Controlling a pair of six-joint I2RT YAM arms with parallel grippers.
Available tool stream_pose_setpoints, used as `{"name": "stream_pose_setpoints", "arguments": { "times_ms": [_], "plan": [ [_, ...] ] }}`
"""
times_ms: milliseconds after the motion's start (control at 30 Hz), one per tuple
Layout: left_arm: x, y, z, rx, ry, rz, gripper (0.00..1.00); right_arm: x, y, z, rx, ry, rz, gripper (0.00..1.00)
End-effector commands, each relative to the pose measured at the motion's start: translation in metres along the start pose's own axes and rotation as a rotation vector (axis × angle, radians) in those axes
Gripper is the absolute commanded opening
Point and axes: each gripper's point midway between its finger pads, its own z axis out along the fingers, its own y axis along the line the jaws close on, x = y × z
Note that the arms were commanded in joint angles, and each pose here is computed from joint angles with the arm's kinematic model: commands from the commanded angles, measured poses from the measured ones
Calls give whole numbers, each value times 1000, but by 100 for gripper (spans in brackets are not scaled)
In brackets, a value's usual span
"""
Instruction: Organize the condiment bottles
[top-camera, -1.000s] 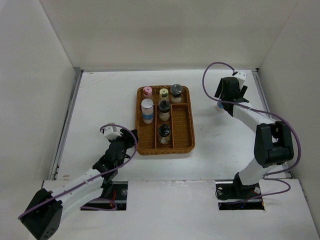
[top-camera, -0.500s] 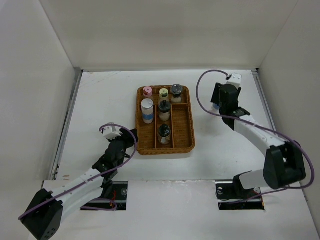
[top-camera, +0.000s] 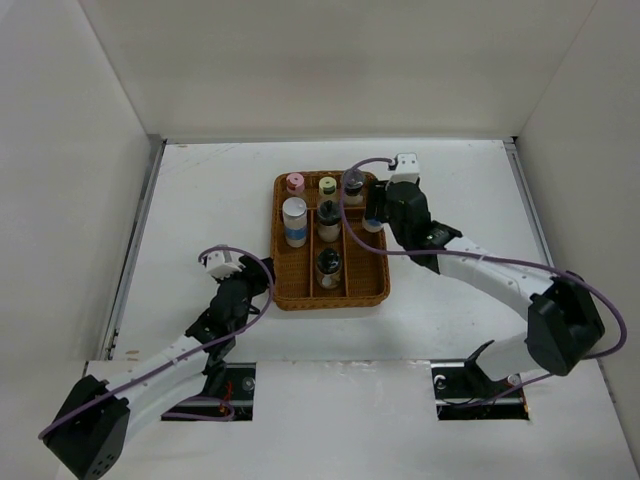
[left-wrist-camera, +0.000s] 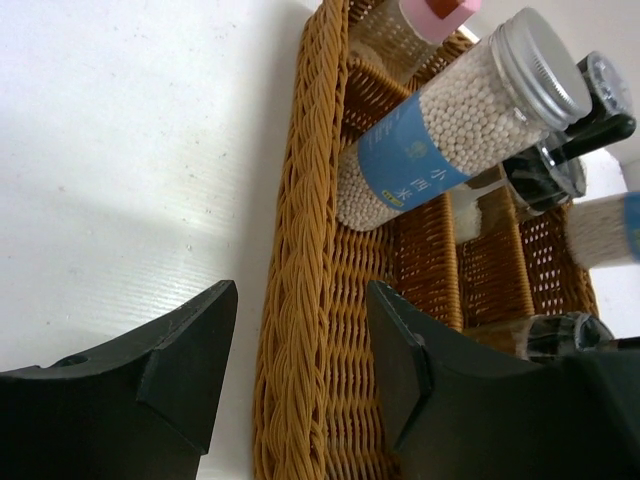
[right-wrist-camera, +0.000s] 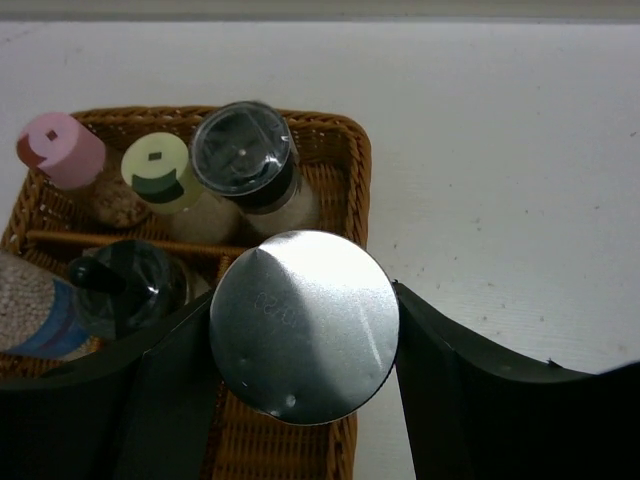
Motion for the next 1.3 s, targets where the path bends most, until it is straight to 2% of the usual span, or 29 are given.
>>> {"name": "stream_pose_setpoints", "arguments": {
  "times_ms": [0, 200, 533, 567, 633, 700, 833, 867, 900, 1033, 1200, 1233, 1267],
  "plan": [
    [-12, -7, 1, 34, -39, -25, 53, -53, 19, 7, -48, -143, 99, 52],
    [-11, -6, 1, 27, -36, -27, 53, -33, 44, 18, -92, -99, 85, 52],
    [-12, -5, 1, 22, -37, -29, 53, 12, 53, 37, -71, -11, 33, 53],
    [-13, -5, 1, 26, -41, -29, 53, 14, 53, 37, -67, -9, 31, 56],
    [-13, -5, 2, 24, -41, -28, 53, 20, 54, 37, -65, -4, 22, 69],
    [-10, -2, 3, 13, -34, -22, 53, 21, 53, 37, -65, -1, 24, 77],
    [-14, 0, 3, 7, -45, -27, 53, 11, 52, 25, -70, -27, 44, 92],
    [-14, 0, 3, 4, -46, -23, 53, 5, 51, 21, -67, -44, 54, 100],
    [-13, 1, 4, 0, -44, -21, 54, 0, 48, 17, -60, -58, 65, 100],
    [-15, -1, 4, 11, -46, -18, 61, -20, 29, -2, -16, -118, 103, 100],
    [-20, 1, 4, 3, -68, 6, 73, -18, -11, -20, 91, -171, 167, 100],
    [-21, 0, 4, 4, -70, 8, 79, -14, -21, -21, 122, -173, 183, 100],
    [-23, 1, 5, -2, -76, 14, 98, -7, -31, -22, 152, -172, 200, 100]
  ]
}}
